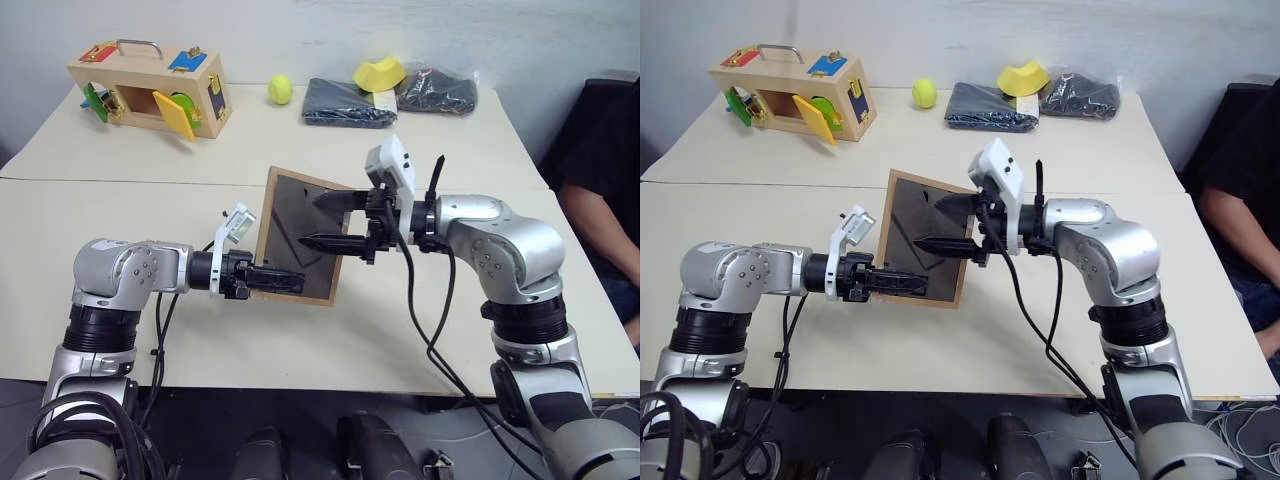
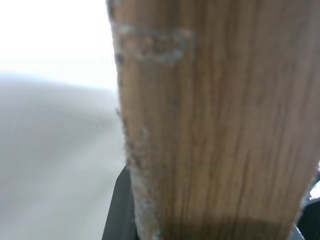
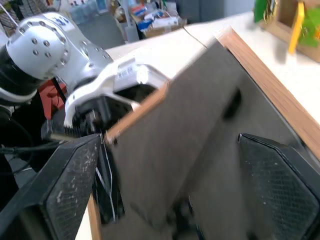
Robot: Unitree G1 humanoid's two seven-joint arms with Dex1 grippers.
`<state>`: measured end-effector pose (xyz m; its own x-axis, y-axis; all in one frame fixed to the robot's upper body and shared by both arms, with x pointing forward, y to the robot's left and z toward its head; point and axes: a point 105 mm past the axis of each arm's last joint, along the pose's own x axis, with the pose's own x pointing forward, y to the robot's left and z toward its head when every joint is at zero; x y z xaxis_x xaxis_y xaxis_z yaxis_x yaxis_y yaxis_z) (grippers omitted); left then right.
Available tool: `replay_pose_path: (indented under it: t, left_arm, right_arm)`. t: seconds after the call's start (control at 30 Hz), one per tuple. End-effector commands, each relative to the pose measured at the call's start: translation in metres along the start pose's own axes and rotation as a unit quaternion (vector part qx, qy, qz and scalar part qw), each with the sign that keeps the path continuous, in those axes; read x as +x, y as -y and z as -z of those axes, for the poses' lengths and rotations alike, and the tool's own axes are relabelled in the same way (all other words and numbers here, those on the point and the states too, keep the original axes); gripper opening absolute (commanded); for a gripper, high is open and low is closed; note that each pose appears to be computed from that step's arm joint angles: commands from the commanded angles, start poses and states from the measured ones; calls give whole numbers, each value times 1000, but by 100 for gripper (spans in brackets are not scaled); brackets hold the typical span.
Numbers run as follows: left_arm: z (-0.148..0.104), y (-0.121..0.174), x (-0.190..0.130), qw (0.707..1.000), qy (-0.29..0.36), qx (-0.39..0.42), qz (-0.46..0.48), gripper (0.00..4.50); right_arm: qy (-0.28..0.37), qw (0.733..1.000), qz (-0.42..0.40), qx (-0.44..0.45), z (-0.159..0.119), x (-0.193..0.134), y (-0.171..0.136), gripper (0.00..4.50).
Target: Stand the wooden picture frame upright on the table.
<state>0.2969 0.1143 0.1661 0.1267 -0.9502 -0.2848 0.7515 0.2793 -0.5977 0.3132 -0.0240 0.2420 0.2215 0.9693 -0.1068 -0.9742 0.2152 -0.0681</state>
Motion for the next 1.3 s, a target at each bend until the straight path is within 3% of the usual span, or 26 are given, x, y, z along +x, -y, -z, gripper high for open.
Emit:
replay_pose_path:
  t: [0.03,0.23,0.47,0.6,0.7,0.73,0.8,0.83,0.9,1.03,1.13,1.23,1.3]
  left_arm:
    - [-15,15,3,998,5,51,24,85]
    - [-16,2,1,999,11,42,4,85]
    - [-21,0,-2,999,14,44,1,85]
    - [-24,1,-5,999,17,40,4,85]
    - [-25,3,-6,999,16,39,6,85]
    - [-27,5,-7,999,19,34,12,85]
    - [-31,9,-8,999,24,28,23,85]
    - [-33,10,-9,999,25,25,26,85]
    - [-34,12,-9,999,24,23,32,85]
    - [-32,18,-8,999,13,15,47,85]
    - [-30,21,-8,998,6,9,55,85]
    - [-30,21,-9,999,6,8,54,85]
    - [-30,20,-11,999,7,6,51,85]
  right_arm:
    - [21,998,-56,-21,-12,5,-22,450]
    - [23,996,-85,-26,-13,-7,-41,450]
    - [-28,999,1,-46,6,-56,-18,450]
    - [-71,975,98,-189,18,-76,11,450]
    - [-87,929,122,-337,22,-80,22,450]
    - [-91,875,151,-450,18,-80,31,450]
    - [-95,770,133,-617,24,-73,31,450]
    - [-90,731,113,-667,29,-68,29,450]
    - [-66,686,102,-717,30,-61,30,450]
    - [3,625,113,-772,18,-38,32,450]
    - [39,601,122,-789,11,-20,34,450]
    - [54,584,116,-801,14,-8,35,388]
    - [57,579,113,-806,17,-5,37,322]
